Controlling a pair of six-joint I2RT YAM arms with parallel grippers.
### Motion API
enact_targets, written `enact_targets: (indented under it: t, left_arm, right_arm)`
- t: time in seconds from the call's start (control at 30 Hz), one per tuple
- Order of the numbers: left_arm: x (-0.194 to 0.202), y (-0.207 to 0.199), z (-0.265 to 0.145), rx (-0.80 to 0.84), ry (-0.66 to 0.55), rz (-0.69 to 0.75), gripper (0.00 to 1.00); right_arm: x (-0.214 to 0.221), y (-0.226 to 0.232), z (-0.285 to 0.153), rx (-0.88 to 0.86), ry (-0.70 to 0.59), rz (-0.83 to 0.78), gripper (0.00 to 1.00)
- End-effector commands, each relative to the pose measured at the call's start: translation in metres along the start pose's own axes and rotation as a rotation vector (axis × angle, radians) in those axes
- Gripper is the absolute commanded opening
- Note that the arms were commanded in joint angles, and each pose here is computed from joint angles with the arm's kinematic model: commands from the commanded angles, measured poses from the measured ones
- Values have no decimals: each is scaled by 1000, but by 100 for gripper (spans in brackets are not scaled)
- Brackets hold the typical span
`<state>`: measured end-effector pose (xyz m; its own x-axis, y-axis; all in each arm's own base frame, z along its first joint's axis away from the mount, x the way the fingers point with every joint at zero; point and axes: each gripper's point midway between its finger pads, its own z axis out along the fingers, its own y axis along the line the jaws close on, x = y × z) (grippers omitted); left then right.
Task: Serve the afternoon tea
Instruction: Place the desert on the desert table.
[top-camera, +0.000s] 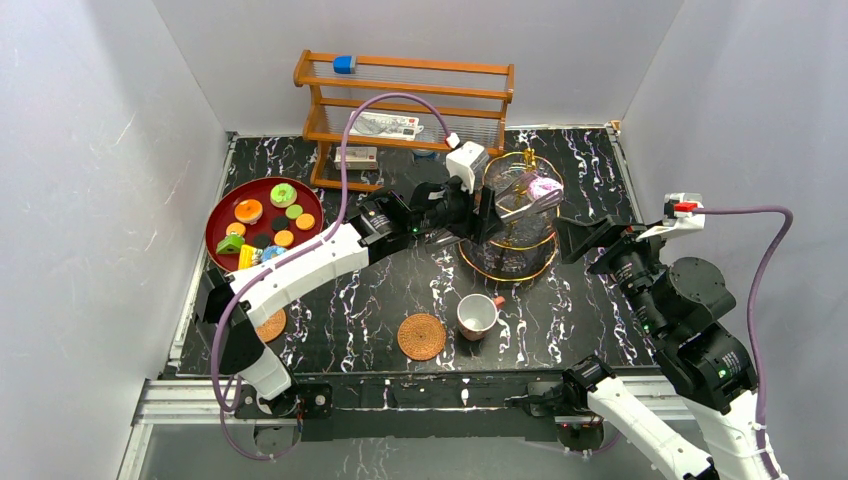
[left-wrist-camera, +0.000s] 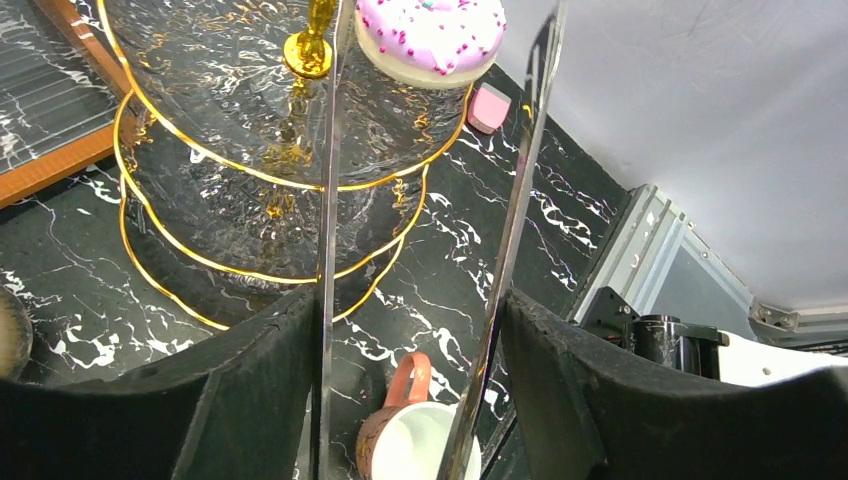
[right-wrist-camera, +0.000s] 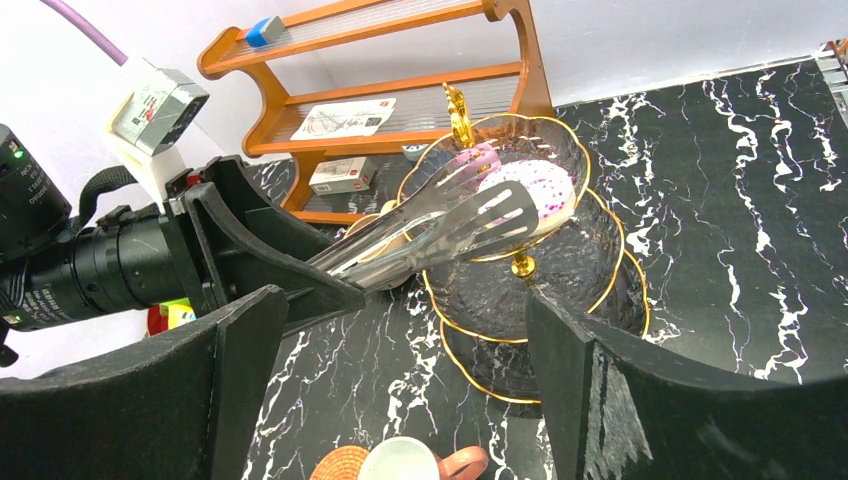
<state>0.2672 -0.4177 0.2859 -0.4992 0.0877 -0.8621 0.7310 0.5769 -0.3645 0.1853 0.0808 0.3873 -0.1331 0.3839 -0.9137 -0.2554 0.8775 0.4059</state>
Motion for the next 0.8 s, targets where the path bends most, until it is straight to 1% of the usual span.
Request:
enact_targets:
  t: [0.0, 0.27, 0.77]
  left_arm:
    - [-35, -9, -17, 1, -102, 25, 63]
    - [-40, -10, -28, -8, -117, 27, 62]
    - [-45, -10, -57, -27, -149, 13, 63]
  right_arm:
    - [-17, 9, 0, -37, -66, 21, 98]
    - [-15, 10, 0, -40, -57, 20, 98]
    - [-8, 13, 5, -51, -30, 24, 98]
